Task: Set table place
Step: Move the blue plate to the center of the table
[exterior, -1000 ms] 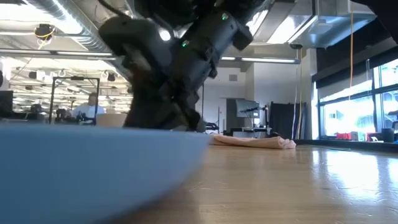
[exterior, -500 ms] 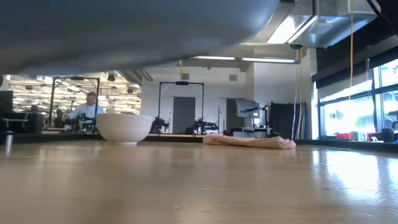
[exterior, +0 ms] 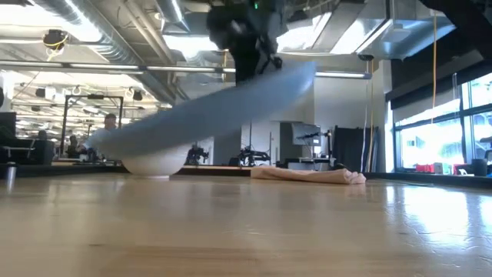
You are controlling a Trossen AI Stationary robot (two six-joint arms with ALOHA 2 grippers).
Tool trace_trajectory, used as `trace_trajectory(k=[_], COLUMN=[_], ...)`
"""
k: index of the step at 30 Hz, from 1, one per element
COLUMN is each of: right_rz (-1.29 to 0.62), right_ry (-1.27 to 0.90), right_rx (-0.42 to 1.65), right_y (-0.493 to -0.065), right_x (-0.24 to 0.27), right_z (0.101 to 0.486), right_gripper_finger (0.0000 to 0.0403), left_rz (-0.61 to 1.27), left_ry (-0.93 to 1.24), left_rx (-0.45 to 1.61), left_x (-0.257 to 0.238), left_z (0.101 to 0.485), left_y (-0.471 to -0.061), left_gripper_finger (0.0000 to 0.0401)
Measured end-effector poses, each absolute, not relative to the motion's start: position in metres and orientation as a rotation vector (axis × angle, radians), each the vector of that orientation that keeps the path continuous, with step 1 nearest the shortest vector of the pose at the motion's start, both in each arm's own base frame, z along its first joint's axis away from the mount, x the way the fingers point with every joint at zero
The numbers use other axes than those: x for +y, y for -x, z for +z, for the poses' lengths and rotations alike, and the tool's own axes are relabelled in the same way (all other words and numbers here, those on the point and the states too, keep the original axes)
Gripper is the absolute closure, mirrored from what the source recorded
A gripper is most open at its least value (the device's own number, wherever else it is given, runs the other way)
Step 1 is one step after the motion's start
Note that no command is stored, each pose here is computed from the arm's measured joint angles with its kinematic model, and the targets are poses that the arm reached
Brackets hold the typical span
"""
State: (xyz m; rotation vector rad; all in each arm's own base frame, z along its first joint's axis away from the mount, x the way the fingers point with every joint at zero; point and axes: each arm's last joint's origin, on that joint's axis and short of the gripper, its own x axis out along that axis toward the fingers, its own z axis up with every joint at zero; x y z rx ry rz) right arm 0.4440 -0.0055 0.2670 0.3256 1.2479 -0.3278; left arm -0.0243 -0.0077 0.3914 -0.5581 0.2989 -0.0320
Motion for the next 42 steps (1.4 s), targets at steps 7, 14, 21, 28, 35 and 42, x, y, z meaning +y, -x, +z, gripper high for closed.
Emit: trace_trajectory(k=[7, 14, 21, 28, 35, 42], right_rz=[-0.343, -0.357, -0.382, -0.38, -0.392, -0.389], right_ry=[-0.34, -0.354, -0.388, -0.367, -0.374, -0.368], right_rx=[1.288, 1.338, 1.336, 1.317, 1.305, 1.316], right_y=[-0.443, -0.435, -0.429, -0.428, -0.422, -0.421], right_x=[-0.016, -0.014, -0.013, -0.01, -0.003, 0.0], right_z=[0.232, 0.195, 0.165, 0.155, 0.14, 0.137], right_gripper_finger=[0.0396, 0.0397, 0.0397, 0.0399, 0.0379, 0.0375], left_rz=[-0.032, -0.013, 0.022, 0.061, 0.08, 0.098], left_ry=[0.558, 0.554, 0.55, 0.544, 0.541, 0.539], left_rx=[0.299, 0.294, 0.285, 0.275, 0.27, 0.266], left_x=[-0.008, -0.007, -0.006, -0.005, -0.004, -0.004], left_z=[0.391, 0.391, 0.391, 0.391, 0.391, 0.391], left_y=[0.024, 0.024, 0.024, 0.024, 0.024, 0.024], left_gripper_finger=[0.0319, 0.0319, 0.0319, 0.0319, 0.0319, 0.0319])
